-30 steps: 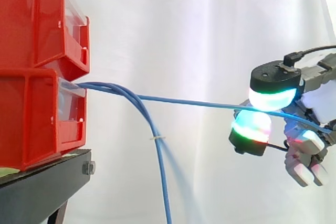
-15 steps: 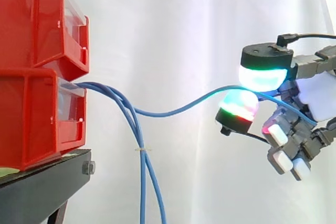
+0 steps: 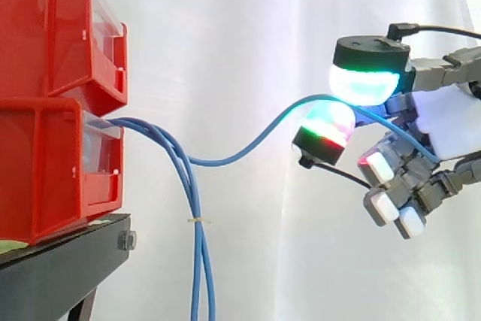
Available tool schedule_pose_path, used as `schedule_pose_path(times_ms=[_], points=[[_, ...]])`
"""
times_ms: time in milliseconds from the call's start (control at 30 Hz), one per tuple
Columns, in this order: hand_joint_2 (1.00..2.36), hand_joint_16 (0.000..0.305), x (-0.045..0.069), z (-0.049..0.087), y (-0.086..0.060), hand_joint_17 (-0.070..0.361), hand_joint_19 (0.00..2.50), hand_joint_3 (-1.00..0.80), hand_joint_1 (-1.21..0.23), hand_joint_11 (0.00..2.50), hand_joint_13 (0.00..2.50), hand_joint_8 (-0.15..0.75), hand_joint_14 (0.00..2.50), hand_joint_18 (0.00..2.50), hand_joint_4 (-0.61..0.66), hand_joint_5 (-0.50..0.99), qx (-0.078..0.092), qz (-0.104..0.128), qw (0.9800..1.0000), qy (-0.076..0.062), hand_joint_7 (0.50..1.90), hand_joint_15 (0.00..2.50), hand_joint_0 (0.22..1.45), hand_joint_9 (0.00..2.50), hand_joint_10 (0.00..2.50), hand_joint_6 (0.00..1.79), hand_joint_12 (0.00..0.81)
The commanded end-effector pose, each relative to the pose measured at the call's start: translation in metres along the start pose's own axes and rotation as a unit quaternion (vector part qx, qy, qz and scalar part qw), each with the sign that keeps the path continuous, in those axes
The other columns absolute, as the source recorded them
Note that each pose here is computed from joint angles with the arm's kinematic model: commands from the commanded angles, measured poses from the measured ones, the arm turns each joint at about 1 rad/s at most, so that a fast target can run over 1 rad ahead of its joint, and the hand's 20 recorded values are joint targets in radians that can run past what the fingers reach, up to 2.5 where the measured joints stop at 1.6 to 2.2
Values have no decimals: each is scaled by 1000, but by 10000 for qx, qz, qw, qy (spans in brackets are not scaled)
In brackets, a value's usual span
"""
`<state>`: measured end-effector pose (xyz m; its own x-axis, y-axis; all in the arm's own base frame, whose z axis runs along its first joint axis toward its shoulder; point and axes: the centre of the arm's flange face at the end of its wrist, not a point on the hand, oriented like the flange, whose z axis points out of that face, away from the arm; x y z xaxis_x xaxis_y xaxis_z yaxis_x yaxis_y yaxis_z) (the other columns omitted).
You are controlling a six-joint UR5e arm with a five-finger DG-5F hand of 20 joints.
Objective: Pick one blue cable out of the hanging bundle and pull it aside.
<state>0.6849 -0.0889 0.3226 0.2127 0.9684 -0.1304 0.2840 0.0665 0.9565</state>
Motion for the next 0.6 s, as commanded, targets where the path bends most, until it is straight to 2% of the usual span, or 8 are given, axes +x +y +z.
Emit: schedule_pose_path(times_ms=[0, 567], points=[[1020, 48, 0, 1, 0, 109, 613, 66, -835, 516, 927, 222, 20, 803, -142, -56, -20, 7, 10000, -5, 978, 622, 576, 1124, 15, 919, 356], [1021, 49, 0, 0, 1, 110, 636, 71, -830, 552, 949, 230, 22, 833, -140, -51, -27, 10, 10000, -5, 1004, 641, 574, 1167, 16, 911, 359]])
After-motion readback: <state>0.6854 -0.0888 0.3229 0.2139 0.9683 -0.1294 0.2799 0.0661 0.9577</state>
